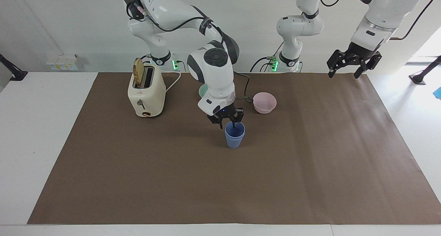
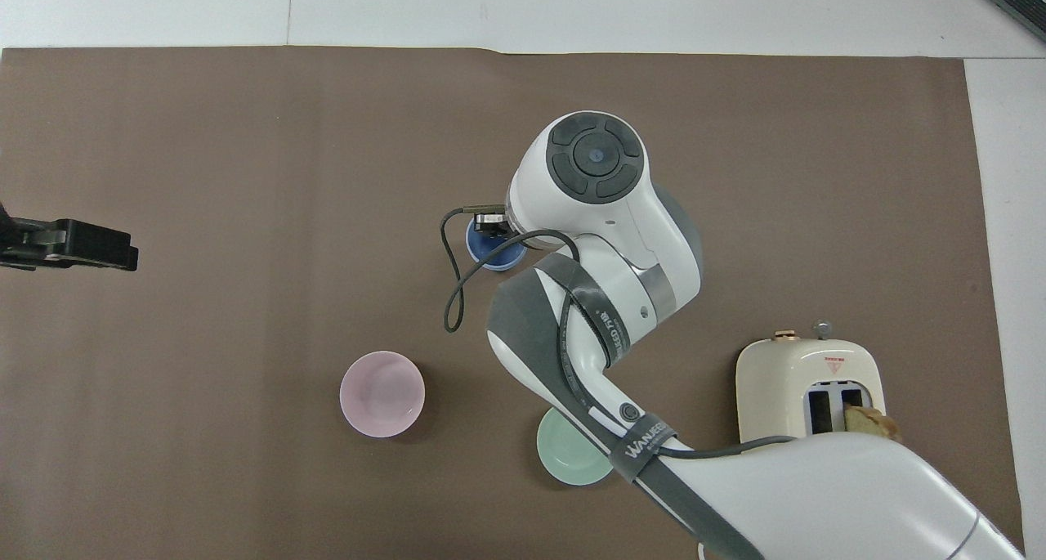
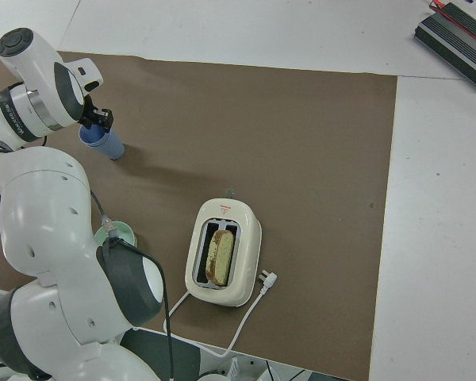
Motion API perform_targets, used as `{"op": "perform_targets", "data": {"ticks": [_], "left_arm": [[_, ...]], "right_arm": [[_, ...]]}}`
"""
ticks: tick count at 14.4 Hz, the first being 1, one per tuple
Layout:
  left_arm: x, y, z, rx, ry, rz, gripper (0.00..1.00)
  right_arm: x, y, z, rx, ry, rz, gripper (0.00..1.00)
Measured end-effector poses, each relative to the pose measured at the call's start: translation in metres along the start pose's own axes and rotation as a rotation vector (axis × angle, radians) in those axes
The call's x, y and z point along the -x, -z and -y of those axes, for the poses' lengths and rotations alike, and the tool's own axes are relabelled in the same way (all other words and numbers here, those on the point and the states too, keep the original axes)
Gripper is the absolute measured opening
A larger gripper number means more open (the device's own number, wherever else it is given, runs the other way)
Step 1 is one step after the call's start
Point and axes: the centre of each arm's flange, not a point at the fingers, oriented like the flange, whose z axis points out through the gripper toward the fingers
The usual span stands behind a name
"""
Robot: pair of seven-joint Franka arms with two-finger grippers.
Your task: Stack blue cups with both arms
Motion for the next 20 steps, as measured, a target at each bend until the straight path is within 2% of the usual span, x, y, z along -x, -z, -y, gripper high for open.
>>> {"op": "perform_targets", "data": {"ticks": [2,5,7,12,16,20], "left_arm": [[0.0,0.0,0.0,0.0,0.0,0.0,1.0],[0.0,0.0,0.0,0.0,0.0,0.0,1.0],[0.0,0.0,0.0,0.0,0.0,0.0,1.0],[0.0,0.0,0.0,0.0,0.0,0.0,1.0],[0.0,0.0,0.0,0.0,0.0,0.0,1.0],[0.0,0.0,0.0,0.0,0.0,0.0,1.0]], "right_arm": [[-0.005,0.002,-0.008,0.006,-0.012,-0.004,0.68],[-0.028,0.032,-0.044,0.024,-0.056,-0.054,0.99],[-0.042,0.07,-0.082,0.045,-0.047,-0.088,1.0],[-0.058,0.14,-0.19,0.126,0.056,-0.101,1.0],[-0.05,0.183,-0.255,0.177,0.113,-0.066,1.0],[-0.025,0.223,-0.28,0.209,0.128,-0.018,1.0]]}}
